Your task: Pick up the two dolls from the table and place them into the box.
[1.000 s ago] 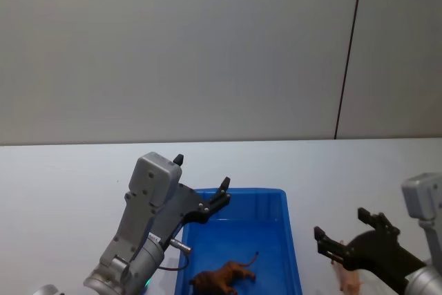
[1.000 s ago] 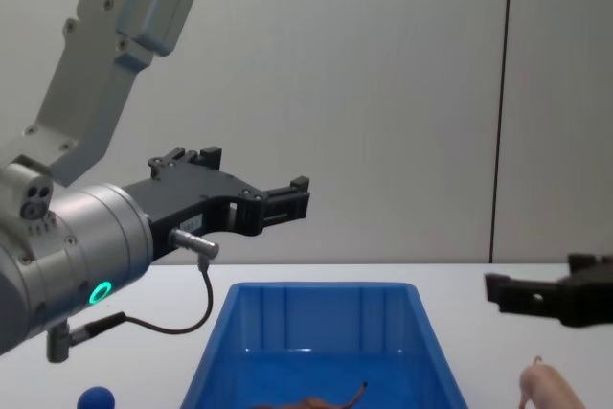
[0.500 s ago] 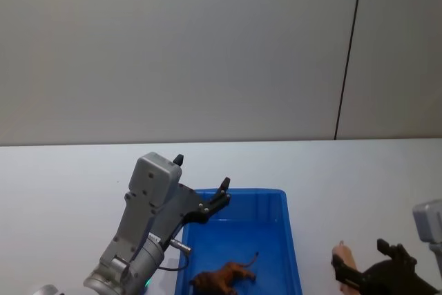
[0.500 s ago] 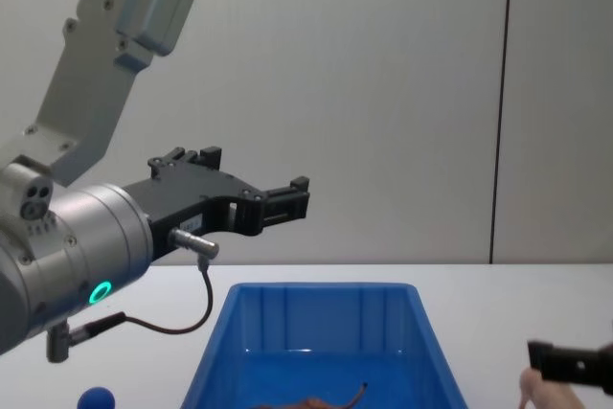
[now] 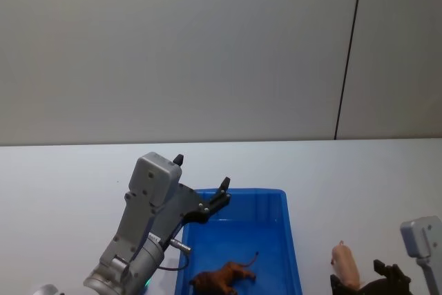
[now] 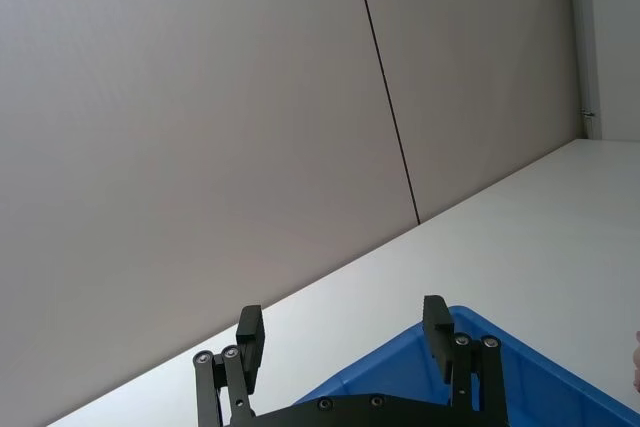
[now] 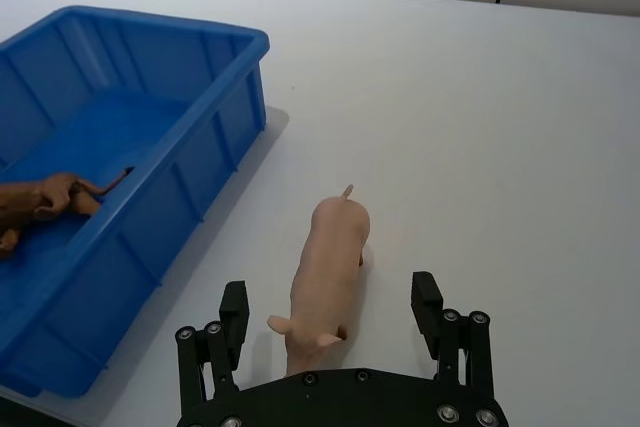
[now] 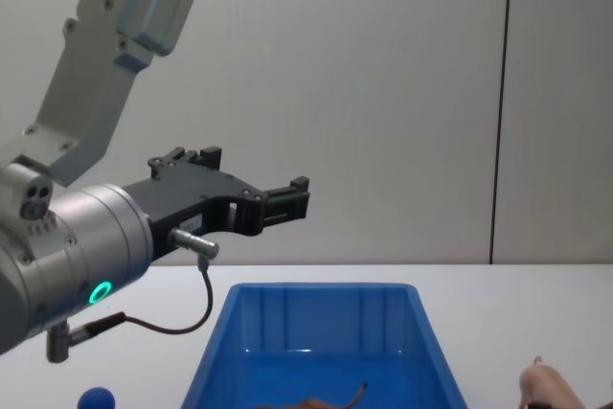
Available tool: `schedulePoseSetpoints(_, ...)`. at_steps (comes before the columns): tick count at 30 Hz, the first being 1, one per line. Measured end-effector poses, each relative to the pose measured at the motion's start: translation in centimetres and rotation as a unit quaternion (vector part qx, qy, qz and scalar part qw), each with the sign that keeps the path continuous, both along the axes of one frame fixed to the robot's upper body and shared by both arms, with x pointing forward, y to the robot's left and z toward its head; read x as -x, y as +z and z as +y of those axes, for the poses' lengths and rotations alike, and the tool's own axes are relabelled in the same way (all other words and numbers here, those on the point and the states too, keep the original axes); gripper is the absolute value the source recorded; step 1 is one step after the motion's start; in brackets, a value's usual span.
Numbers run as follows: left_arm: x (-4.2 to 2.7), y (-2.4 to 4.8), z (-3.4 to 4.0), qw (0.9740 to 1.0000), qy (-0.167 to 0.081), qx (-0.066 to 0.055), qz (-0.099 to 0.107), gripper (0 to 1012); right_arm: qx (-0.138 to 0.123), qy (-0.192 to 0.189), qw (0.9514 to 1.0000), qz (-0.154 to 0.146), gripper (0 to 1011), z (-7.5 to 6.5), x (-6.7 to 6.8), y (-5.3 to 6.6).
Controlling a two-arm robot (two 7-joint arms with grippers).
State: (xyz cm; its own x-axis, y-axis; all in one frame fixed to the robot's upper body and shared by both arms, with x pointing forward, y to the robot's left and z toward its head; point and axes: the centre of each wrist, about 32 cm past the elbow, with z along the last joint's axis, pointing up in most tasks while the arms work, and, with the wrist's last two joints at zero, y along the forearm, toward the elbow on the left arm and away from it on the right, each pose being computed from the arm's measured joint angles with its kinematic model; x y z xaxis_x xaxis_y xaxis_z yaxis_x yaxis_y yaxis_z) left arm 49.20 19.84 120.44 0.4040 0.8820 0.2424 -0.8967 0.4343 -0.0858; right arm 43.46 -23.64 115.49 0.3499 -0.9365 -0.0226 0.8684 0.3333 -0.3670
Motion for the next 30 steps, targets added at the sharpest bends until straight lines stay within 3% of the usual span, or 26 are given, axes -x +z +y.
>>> schedulePoseSetpoints(4, 0.00, 0.00, 0.00, 1.0000, 0.000, 0.000, 0.000, 1001, 0.002, 0.001, 1.0000, 0.006, 984, 0.2, -0.3, -0.4)
schedulePoseSetpoints(9, 0.00, 0.00, 0.00, 1.0000, 0.000, 0.000, 0.000, 1001, 0.003, 0.000, 0.9999, 0.011, 878, 0.5, -0.7, -0.7)
schedulePoseSetpoints(21, 0.00, 0.00, 0.00, 1.0000, 0.000, 0.000, 0.000, 1001, 0.007, -0.004, 0.9999, 0.009, 517, 0.7, -1.5, -1.0)
schedulePoseSetpoints(24, 0.00, 0.00, 0.00, 1.0000, 0.000, 0.000, 0.000, 1001, 0.008, -0.005, 1.0000, -0.001, 383, 0.8, -1.7, -0.9)
schedulePoseSetpoints(30, 0.00, 0.00, 0.00, 1.0000, 0.000, 0.000, 0.000, 1001, 0.008, -0.005, 0.9997, -0.021, 362, 0.9, -2.0, -0.3)
